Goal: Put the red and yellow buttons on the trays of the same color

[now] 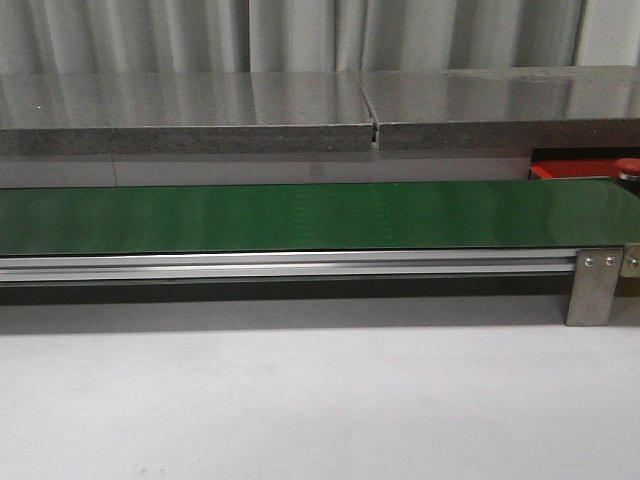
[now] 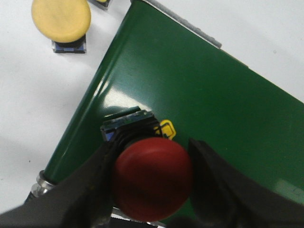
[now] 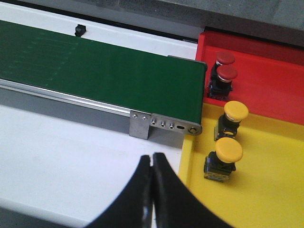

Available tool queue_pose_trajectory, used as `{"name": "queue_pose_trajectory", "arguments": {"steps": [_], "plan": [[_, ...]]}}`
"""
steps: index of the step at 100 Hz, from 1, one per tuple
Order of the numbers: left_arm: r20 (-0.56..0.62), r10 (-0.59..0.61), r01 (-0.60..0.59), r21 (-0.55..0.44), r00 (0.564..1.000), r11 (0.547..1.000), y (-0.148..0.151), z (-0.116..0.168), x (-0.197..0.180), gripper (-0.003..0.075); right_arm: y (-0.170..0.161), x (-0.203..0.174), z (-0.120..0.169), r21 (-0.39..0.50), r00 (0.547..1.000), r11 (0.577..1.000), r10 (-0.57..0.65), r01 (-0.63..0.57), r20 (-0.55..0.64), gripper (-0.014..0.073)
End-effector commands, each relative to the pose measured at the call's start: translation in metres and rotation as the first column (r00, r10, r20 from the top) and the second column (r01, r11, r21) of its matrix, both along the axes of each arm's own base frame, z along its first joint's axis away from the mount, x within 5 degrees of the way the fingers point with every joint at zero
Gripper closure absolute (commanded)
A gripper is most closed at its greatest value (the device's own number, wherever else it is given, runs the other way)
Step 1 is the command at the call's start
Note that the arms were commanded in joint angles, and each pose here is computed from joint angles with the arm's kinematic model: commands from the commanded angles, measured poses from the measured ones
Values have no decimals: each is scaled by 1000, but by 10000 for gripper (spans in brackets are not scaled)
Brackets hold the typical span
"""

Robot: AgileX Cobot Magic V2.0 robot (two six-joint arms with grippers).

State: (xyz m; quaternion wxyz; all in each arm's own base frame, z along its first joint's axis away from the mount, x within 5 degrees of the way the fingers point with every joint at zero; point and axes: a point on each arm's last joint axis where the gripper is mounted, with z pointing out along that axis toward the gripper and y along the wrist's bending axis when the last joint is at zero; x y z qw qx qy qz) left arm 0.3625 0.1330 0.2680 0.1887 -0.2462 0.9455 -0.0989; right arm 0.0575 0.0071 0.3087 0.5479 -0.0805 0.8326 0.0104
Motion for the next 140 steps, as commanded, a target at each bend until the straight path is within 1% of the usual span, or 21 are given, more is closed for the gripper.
{"name": "queue_pose_trajectory", "arguments": {"steps": [1,8,10,15,34,42,51,61,76,95,112,140], "plan": [[103,2,-4,17,995,1000,-4,28,-1,329,0,2,12,-4,997,1000,3,-2,82,716],[112,9,-8,-8,994,1000,-6,29,0,210,0,2,12,-4,997,1000,3,-2,82,716],[116,11,-9,-18,993,1000,-7,29,1,188,0,2,12,-4,997,1000,3,-2,82,716],[126,15,-12,-21,992,1000,-7,30,1,167,0,2,12,-4,997,1000,3,-2,82,716],[182,43,-40,-21,982,999,-3,44,5,190,0,2,12,-4,997,1000,3,-2,82,716],[208,58,-56,-15,976,998,2,53,5,190,0,2,12,-4,997,1000,3,-2,82,716],[229,102,-100,-20,968,995,12,61,4,190,0,2,12,-4,997,1000,3,-2,82,716],[230,141,-140,-19,963,990,22,63,0,191,0,2,12,-4,997,1000,3,-2,82,716],[174,168,-176,30,970,984,40,48,-2,197,0,2,12,-4,997,1000,3,-2,82,716],[120,195,-199,17,973,980,55,19,8,199,0,2,12,-4,997,1000,3,-2,81,716],[118,209,-212,11,971,977,64,3,24,207,0,2,12,-4,997,1000,3,-2,81,716],[119,215,-214,-17,969,977,73,-13,47,207,0,2,12,-4,997,1000,3,-2,81,716]]}}
